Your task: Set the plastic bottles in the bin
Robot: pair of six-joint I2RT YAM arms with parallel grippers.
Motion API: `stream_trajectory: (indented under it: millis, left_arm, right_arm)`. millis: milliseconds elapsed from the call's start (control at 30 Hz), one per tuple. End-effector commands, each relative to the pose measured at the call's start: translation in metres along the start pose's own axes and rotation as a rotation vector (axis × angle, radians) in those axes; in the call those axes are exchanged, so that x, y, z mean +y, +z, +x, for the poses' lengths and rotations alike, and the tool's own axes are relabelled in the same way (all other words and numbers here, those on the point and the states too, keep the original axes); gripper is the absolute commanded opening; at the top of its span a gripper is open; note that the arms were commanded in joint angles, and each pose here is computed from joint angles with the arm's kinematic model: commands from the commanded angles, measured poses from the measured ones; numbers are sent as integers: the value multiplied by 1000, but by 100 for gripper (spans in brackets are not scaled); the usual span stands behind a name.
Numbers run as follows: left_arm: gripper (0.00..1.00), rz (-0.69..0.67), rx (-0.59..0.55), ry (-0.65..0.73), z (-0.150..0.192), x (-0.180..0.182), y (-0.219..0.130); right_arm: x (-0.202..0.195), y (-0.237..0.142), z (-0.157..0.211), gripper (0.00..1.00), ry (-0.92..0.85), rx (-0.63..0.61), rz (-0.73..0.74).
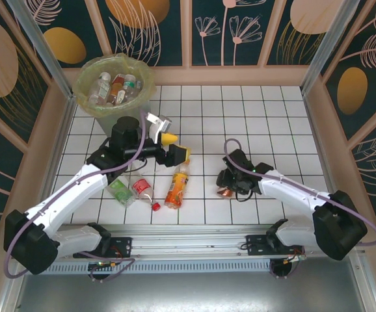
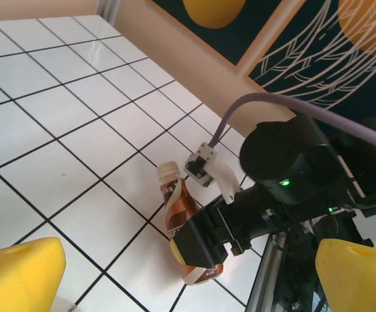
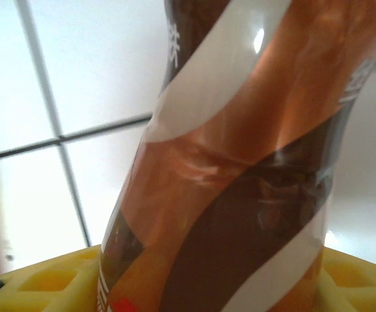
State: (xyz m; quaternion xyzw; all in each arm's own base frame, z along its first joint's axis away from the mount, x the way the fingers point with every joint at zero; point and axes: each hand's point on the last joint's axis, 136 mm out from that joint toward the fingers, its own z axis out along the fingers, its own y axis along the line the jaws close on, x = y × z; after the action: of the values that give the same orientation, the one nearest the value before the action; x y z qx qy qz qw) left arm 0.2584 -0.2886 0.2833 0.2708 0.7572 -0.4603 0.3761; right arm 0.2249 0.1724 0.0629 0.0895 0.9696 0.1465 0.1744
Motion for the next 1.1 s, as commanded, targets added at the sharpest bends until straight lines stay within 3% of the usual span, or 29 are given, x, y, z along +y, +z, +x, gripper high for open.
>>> stream_trajectory:
  millis: [0, 200, 533, 800, 1067]
  left_arm:
    - [99, -42, -66, -54, -13, 9, 4]
    - [99, -37, -125, -198, -18, 21, 15]
    - [94, 59, -137, -250, -32, 12, 29]
    - [91, 131, -171, -253, -32, 3, 26]
    - [80, 137, -173, -291, -34, 5, 30]
  right_arm:
    - [40, -12, -31, 61, -213, -110, -115]
    - [81, -30, -44, 62, -420, -153, -248]
    - [155, -94, -43, 64, -604, -223, -617]
    - [184, -130, -35, 64, -671, -212, -804]
    - [193, -144, -30, 64, -700, -204, -875]
